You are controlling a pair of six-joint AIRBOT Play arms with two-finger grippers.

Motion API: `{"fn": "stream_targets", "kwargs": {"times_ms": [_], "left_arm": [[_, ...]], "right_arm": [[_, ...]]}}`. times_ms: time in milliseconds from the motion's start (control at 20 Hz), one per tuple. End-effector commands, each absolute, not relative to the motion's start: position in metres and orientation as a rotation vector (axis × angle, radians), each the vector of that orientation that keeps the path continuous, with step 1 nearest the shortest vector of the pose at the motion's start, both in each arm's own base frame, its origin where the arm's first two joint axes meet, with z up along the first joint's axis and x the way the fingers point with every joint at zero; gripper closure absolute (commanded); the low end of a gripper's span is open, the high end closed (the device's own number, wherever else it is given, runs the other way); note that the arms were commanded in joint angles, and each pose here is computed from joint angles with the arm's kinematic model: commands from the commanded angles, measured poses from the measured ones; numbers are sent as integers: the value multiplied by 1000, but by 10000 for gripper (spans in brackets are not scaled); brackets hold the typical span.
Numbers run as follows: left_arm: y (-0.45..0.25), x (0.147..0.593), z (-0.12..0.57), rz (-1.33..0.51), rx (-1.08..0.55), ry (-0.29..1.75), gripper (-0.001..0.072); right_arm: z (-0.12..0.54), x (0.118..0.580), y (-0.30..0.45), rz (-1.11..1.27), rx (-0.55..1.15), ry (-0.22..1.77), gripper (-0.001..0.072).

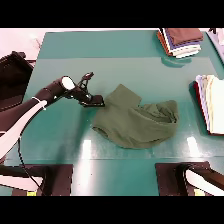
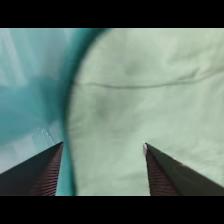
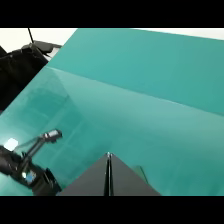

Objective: Fold the shirts.

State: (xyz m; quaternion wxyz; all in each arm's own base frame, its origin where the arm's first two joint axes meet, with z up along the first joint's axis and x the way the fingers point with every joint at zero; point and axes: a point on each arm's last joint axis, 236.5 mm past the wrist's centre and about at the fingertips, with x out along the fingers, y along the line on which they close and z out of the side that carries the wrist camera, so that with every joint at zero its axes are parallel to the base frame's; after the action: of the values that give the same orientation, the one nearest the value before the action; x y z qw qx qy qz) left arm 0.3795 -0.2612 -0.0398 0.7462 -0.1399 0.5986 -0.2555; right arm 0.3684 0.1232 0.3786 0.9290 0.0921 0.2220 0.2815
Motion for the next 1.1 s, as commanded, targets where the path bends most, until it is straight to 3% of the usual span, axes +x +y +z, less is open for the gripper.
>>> {"fn": "stream_targets", "kwargs": {"times_ms": [0,350,400,500,550,850,1050], "left_arm": [[-238,379,-43,-533,-278,1358,120],[-290,340,-71,-633,-186,1418,121],[-297,339,-71,-644,-177,1405,148],[-299,348,-61,-651,-178,1376,579],[-295,358,-48,-654,-180,1351,685],[-211,448,84,-551,-240,1026,685],[-164,462,115,-471,-252,952,685]], "right_arm": [[376,367,124,579,186,467,694],[379,369,123,574,190,451,695],[379,369,123,574,191,451,695],[379,370,122,571,188,453,694],[377,370,120,564,182,459,694],[281,366,80,408,95,834,694],[180,375,70,348,158,1037,693]]}}
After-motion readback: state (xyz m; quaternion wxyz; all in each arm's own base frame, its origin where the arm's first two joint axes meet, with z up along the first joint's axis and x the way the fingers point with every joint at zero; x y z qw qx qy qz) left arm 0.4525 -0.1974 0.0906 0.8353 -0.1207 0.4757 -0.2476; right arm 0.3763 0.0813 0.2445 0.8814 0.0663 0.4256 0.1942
